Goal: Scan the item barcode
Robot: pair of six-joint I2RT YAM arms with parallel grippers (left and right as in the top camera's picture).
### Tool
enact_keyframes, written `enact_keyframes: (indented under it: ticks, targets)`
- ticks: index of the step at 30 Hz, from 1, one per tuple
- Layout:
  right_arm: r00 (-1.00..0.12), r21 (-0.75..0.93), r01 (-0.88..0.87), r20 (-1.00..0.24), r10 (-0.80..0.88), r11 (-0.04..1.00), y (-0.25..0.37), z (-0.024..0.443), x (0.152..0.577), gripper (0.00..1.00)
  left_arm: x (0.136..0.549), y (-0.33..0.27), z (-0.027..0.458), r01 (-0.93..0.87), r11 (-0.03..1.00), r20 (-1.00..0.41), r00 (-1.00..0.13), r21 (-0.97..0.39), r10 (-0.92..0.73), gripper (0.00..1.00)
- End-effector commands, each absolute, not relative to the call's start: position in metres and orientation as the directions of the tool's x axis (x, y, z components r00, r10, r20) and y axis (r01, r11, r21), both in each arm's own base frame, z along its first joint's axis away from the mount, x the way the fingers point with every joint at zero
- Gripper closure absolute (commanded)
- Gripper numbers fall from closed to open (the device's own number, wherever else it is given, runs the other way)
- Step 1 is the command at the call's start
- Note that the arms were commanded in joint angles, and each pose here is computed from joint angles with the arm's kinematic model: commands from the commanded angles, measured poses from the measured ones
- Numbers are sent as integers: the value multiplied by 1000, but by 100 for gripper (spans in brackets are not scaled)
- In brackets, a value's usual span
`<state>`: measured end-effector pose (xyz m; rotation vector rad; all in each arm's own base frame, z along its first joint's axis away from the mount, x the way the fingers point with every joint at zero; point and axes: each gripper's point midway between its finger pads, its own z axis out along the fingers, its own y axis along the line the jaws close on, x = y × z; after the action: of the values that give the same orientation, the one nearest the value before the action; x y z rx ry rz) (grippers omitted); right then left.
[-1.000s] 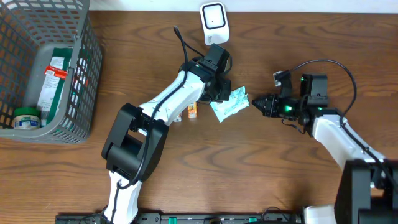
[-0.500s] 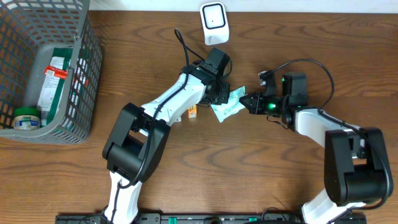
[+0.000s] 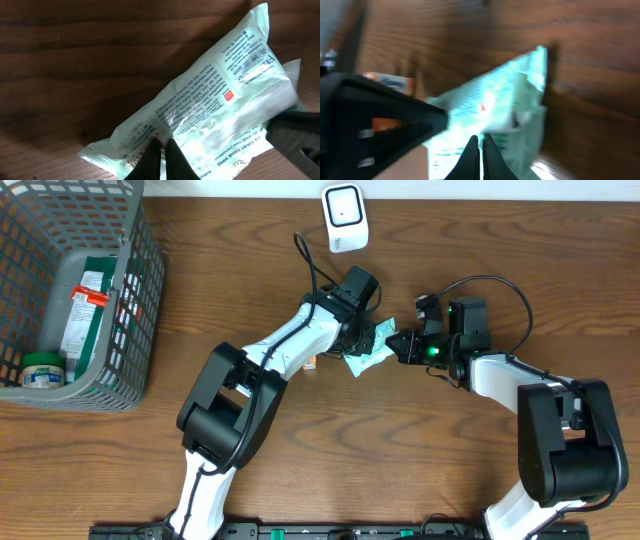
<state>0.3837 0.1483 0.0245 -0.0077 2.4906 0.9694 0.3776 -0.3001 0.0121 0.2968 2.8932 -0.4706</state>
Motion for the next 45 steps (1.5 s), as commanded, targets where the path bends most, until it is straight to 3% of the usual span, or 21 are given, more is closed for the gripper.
enact_keyframes:
  ticks: [1,8,15,24,29,36,45]
  targets:
    - [-885,540,-77,-423,192,838,127,9,391,99,367,-296,-18,215,941,-160,-971,-260,178,93]
    - [-882,327,142,-386,269,935,75,-24,381,99,366,-295,-18,214,942,-156,-972,-258,178,92]
    - [-876,312,207,-363,318,927,54,-21,380,99,366,-290,-20,220,948,-157,-970,-232,187,92]
    - [-885,340,154,-371,283,928,60,14,385,99,373,-291,-6,223,947,-193,-965,-232,180,93]
    - [-877,349,61,-429,217,935,66,47,386,89,385,-298,42,245,933,-293,-942,-265,164,92]
    - [-884,373,115,-384,265,921,70,49,374,95,400,-290,106,250,937,-445,-887,-242,122,92]
    - [-921,350,151,-289,260,924,86,11,360,99,412,-281,65,211,965,-429,-894,-153,127,92]
